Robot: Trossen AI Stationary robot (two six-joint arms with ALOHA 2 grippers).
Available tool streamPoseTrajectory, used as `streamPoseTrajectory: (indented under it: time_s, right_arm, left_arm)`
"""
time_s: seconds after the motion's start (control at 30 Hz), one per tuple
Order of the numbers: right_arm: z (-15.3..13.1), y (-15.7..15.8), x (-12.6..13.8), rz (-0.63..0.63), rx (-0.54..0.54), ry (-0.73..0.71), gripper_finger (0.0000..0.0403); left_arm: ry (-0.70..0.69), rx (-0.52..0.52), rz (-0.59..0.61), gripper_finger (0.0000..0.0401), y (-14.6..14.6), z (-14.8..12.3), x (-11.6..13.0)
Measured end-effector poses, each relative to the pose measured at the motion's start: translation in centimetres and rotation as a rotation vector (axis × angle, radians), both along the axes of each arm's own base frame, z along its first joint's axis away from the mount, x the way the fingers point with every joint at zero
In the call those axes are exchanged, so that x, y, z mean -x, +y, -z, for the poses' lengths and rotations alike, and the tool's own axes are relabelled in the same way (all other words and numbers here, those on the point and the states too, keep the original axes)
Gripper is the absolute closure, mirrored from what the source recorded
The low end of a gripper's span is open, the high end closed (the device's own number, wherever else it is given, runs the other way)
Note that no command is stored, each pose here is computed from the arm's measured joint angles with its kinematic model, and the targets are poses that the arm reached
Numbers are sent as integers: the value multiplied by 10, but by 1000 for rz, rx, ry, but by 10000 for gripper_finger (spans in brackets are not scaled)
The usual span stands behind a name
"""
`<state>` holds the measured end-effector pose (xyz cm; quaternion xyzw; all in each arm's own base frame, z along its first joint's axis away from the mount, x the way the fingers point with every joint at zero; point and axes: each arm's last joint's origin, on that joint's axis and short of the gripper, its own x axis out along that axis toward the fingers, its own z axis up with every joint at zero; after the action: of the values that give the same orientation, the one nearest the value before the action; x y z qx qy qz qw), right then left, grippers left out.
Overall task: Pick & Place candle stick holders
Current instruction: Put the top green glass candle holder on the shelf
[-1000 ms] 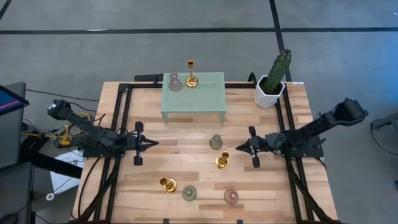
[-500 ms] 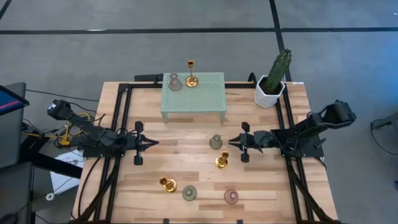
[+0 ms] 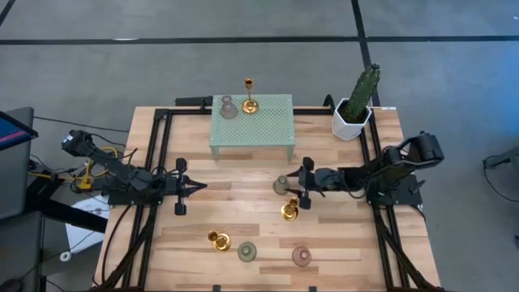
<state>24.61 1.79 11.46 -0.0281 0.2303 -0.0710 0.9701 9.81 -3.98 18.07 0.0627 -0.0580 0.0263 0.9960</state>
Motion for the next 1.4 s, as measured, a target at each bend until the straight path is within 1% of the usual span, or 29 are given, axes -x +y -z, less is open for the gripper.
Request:
streamPoseTrajectory:
  time_s: [0.17, 0.4, 0.53, 0.63, 0.73, 0.9, 1.03, 1.23, 1.3, 1.4]
  right_arm:
    - [-5, 1, -5, -16, -7, -21, 146]
    - [-7, -3, -10, -56, -37, -28, 172]
    - [-4, -8, -16, -29, -43, -13, 182]
    - [4, -13, -24, -5, -66, 12, 183]
    - [12, -13, -31, -33, -80, 40, 178]
    - [12, -11, -39, -64, -88, 39, 176]
    - [7, -11, -39, -75, -71, 16, 183]
    - [0, -13, -39, -72, -65, -7, 209]
    - [0, -14, -39, -69, -65, -2, 227]
    - [0, -14, -39, -68, -65, -1, 267]
  left_arm:
    - [0, 0, 0, 395, 0, 0, 0]
    - [0, 0, 0, 395, 0, 0, 0]
    - [0, 0, 0, 395, 0, 0, 0]
    - [0, 3, 0, 395, 0, 0, 0]
    - [0, 7, 1, 395, 0, 0, 0]
    - [1, 7, 1, 395, 0, 0, 0]
    - [3, 6, 1, 395, 0, 0, 0]
    - [4, 5, 0, 395, 0, 0, 0]
    - [4, 5, 0, 395, 0, 0, 0]
    - [4, 5, 0, 395, 0, 0, 0]
